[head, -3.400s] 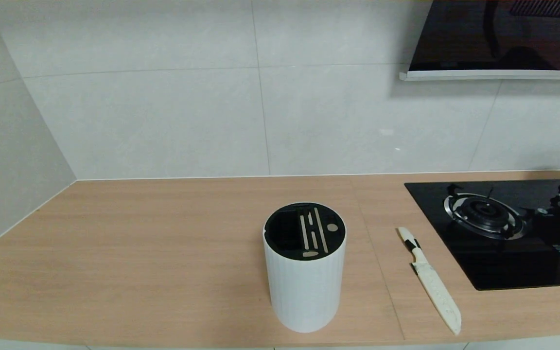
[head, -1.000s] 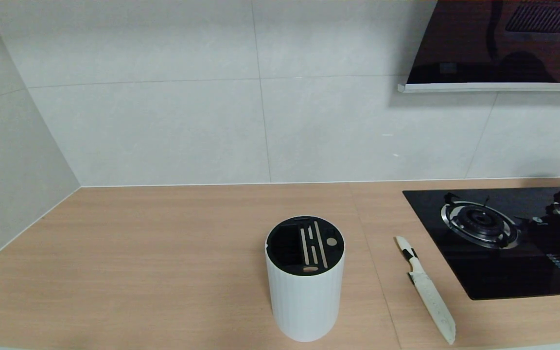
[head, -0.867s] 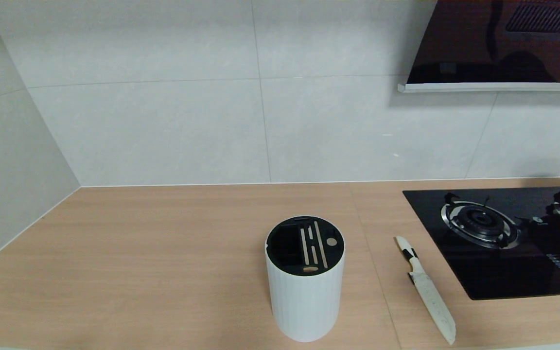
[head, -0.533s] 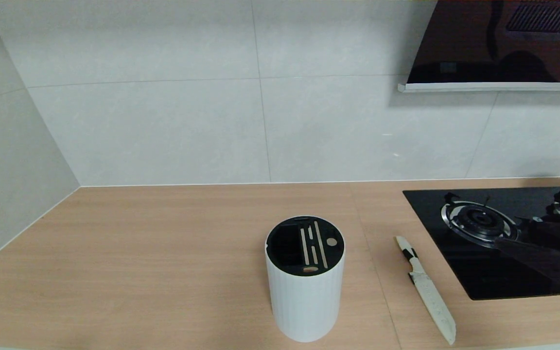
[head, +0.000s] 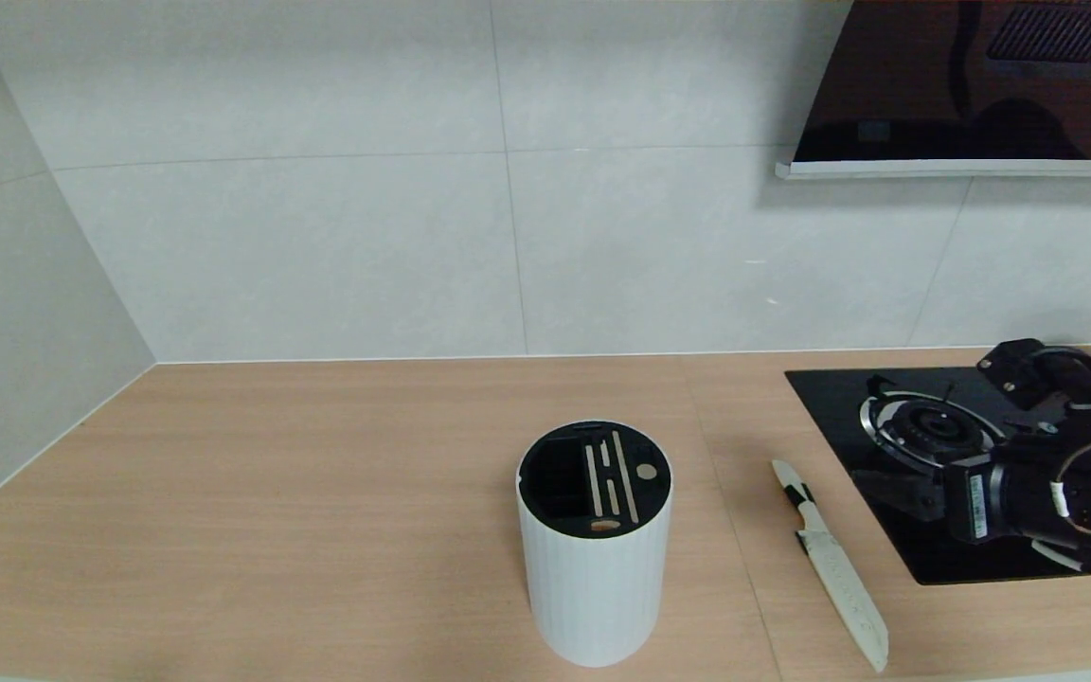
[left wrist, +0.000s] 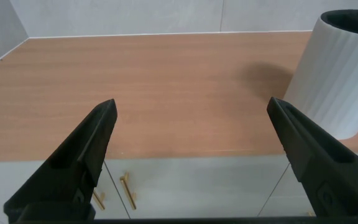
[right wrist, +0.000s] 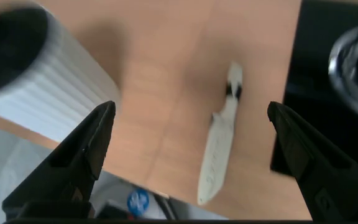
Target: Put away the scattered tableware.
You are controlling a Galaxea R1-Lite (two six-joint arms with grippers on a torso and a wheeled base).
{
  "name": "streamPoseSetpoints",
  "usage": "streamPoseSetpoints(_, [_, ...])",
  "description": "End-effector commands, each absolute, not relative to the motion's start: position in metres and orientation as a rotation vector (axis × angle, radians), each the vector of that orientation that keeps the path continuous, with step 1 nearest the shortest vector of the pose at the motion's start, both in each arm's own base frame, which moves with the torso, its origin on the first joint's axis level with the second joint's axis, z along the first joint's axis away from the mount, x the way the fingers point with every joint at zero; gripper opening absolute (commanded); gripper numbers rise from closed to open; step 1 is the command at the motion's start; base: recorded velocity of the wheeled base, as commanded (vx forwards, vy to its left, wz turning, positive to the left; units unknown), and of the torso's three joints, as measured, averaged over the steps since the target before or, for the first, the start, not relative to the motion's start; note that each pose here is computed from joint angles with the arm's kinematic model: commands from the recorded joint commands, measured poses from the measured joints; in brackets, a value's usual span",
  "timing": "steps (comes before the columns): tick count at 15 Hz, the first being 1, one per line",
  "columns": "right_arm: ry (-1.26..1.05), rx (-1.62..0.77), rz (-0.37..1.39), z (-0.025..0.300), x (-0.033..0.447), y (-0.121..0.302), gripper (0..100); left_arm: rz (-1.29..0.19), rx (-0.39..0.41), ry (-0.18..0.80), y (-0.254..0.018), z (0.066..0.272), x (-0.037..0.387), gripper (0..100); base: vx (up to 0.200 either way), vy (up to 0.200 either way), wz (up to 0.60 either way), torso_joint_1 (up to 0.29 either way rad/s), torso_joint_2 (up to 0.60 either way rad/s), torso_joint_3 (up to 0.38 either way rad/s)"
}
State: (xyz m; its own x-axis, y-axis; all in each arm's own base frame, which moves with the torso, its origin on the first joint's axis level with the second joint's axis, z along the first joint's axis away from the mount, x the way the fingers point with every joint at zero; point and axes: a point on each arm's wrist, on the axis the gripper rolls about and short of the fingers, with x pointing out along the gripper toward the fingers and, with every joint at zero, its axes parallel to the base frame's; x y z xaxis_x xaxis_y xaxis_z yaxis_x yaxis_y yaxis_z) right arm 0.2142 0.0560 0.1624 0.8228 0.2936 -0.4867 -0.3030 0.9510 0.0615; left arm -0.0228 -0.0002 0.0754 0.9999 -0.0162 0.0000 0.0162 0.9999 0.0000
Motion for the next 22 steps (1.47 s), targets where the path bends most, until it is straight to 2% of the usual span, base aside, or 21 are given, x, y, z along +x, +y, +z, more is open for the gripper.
streamPoseSetpoints(1, [0.637, -0.036, 0.293, 0.127, 0.237, 0.062, 100, -0.018, 0.000, 0.000, 0.000, 0.075, -0.023, 100, 0.000, 0.000, 0.00, 0.000, 0.00, 0.000])
streamPoseSetpoints(7, [0.712, -0.078, 0.181, 0.054, 0.276, 0.069, 100, -0.015, 0.000, 0.000, 0.000, 0.075, -0.023, 100, 0.000, 0.000, 0.00, 0.000, 0.00, 0.000])
streamPoseSetpoints(11, [0.664, -0.091, 0.114, 0.019, 0.293, 0.072, 100, -0.015, 0.000, 0.000, 0.000, 0.075, -0.023, 100, 0.000, 0.000, 0.00, 0.000, 0.00, 0.000])
streamPoseSetpoints(16, [0.656, -0.093, 0.111, -0.011, 0.301, 0.075, 100, -0.015, 0.000, 0.000, 0.000, 0.075, -0.023, 100, 0.000, 0.000, 0.00, 0.000, 0.00, 0.000])
streamPoseSetpoints(22, [0.659, -0.098, 0.095, -0.020, 0.304, 0.075, 100, -0.015, 0.000, 0.000, 0.000, 0.075, -0.023, 100, 0.000, 0.000, 0.00, 0.000, 0.00, 0.000])
